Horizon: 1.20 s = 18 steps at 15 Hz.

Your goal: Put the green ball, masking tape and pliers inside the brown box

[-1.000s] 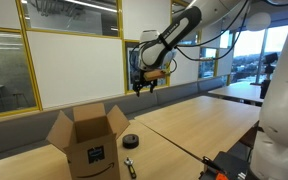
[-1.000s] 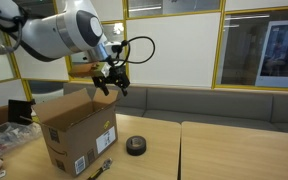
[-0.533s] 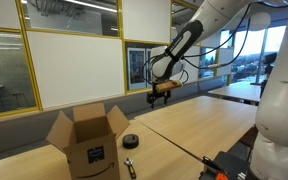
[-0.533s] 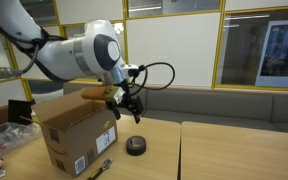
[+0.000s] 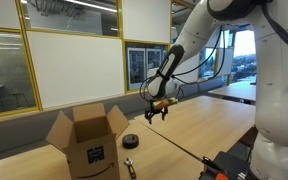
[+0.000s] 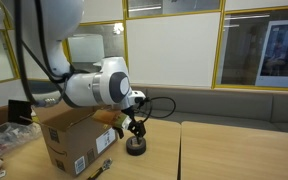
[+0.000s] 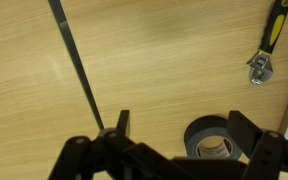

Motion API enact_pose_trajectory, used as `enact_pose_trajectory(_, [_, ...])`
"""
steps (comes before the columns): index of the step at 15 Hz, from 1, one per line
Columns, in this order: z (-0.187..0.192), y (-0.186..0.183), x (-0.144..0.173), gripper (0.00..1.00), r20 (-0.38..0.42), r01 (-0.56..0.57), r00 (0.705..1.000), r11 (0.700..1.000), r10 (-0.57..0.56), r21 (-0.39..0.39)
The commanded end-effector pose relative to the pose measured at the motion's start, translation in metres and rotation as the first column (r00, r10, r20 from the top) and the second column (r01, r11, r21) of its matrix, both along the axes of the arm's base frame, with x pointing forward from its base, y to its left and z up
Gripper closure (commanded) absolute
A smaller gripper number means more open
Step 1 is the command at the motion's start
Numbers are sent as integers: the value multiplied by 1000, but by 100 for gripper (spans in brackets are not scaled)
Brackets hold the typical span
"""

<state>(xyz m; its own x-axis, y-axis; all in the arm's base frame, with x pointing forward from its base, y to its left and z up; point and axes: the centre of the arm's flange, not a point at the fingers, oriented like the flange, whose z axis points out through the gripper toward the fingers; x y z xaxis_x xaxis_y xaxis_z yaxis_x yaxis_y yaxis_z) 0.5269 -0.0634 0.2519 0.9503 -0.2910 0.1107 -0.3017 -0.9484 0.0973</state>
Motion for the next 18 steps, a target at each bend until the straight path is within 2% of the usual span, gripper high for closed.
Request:
enact_pose_trajectory(1, [-28, 0, 45, 0, 44, -13, 999, 1000, 12, 15])
enact_pose_trajectory(8, [-72, 3, 105, 0, 112, 29, 993, 998, -35, 55])
enact_pose_trajectory(18, [-150, 1, 170, 0, 86, 73, 993, 989, -84, 128])
